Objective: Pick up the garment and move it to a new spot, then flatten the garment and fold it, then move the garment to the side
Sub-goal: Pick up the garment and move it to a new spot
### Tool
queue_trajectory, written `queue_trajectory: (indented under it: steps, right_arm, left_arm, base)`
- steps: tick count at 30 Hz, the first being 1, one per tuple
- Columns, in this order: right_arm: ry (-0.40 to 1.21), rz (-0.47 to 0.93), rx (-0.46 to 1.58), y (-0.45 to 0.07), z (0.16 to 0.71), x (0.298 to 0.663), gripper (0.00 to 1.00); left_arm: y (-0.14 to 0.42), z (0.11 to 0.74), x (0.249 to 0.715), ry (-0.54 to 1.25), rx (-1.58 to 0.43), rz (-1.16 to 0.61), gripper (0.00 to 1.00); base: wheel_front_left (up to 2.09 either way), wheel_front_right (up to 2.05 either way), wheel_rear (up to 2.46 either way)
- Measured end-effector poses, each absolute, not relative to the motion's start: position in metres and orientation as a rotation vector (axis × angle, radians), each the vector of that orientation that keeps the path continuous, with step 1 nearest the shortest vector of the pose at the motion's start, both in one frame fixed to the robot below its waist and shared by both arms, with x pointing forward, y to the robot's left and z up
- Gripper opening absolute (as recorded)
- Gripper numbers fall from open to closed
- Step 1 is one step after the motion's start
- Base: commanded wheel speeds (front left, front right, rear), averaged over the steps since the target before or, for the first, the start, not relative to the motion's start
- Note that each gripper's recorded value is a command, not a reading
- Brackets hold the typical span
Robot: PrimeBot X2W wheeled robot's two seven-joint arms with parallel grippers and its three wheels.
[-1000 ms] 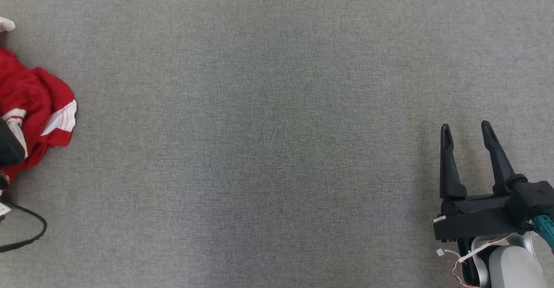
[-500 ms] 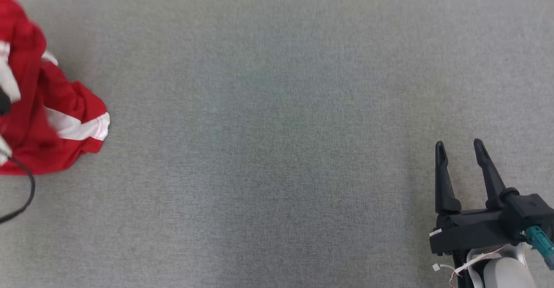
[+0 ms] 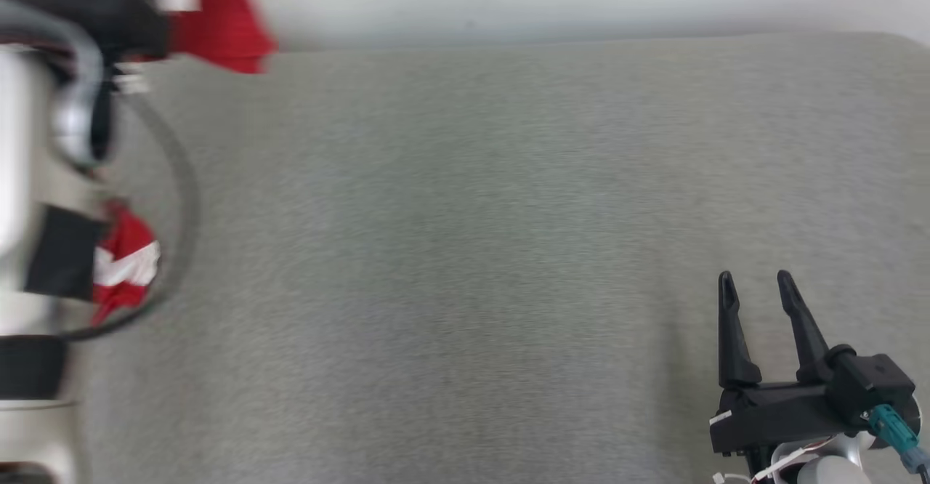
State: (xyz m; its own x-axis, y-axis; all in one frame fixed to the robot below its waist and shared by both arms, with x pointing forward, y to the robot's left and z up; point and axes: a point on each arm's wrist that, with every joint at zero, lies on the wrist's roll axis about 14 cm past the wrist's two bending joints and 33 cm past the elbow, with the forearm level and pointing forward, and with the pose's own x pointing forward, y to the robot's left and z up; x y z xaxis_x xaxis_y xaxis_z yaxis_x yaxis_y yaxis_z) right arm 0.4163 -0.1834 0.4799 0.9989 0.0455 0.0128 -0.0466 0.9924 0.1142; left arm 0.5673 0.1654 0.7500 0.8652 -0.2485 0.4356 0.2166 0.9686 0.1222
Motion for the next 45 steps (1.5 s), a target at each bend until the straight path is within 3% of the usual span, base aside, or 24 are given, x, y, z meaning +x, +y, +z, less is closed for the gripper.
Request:
queue_trajectory:
  steps: [8,15,20,28,29,30,38,45]
  right_arm:
    - [0.001,-0.068,0.134,-0.22,0.477,0.387,1.0]
    - [-0.007,-0.182,0.117,-0.257,0.48,0.363,1.0]
    - [0.006,-0.212,0.11,-0.266,0.476,0.359,1.0]
    - [0.015,-0.167,0.101,-0.253,0.473,0.372,1.0]
    - [0.014,-0.159,0.101,-0.251,0.472,0.374,1.0]
    - [0.011,-0.14,0.099,-0.245,0.473,0.38,1.0]
    - [-0.007,-0.082,0.085,-0.228,0.479,0.389,1.0]
    - [-0.035,-0.039,0.079,-0.214,0.489,0.388,1.0]
  left_arm:
    - [0.015,0.749,0.552,-0.453,-0.08,-0.57,0.0]
    - [-0.074,0.689,0.529,-0.308,-0.186,-0.761,0.0]
    - [-0.087,0.604,0.518,-0.109,-0.251,-0.764,0.0]
    - [-0.058,0.48,0.479,0.179,-0.25,-0.674,0.0]
    - [-0.056,0.472,0.474,0.197,-0.239,-0.675,0.24]
    - [-0.051,0.471,0.469,0.182,-0.24,-0.669,1.0]
    - [-0.029,0.513,0.468,0.034,-0.256,-0.601,1.0]
    - [0.06,0.554,0.471,-0.134,-0.163,-0.401,1.0]
  base:
    - [0.0,0.0,0.0]
    - [0.0,0.0,0.0]
    - [0.0,0.0,0.0]
    - [0.0,0.0,0.0]
    - [0.0,0.0,0.0]
    - [0.0,0.0,0.0]
    - [0.0,0.0,0.0]
    - [0.0,0.0,0.0]
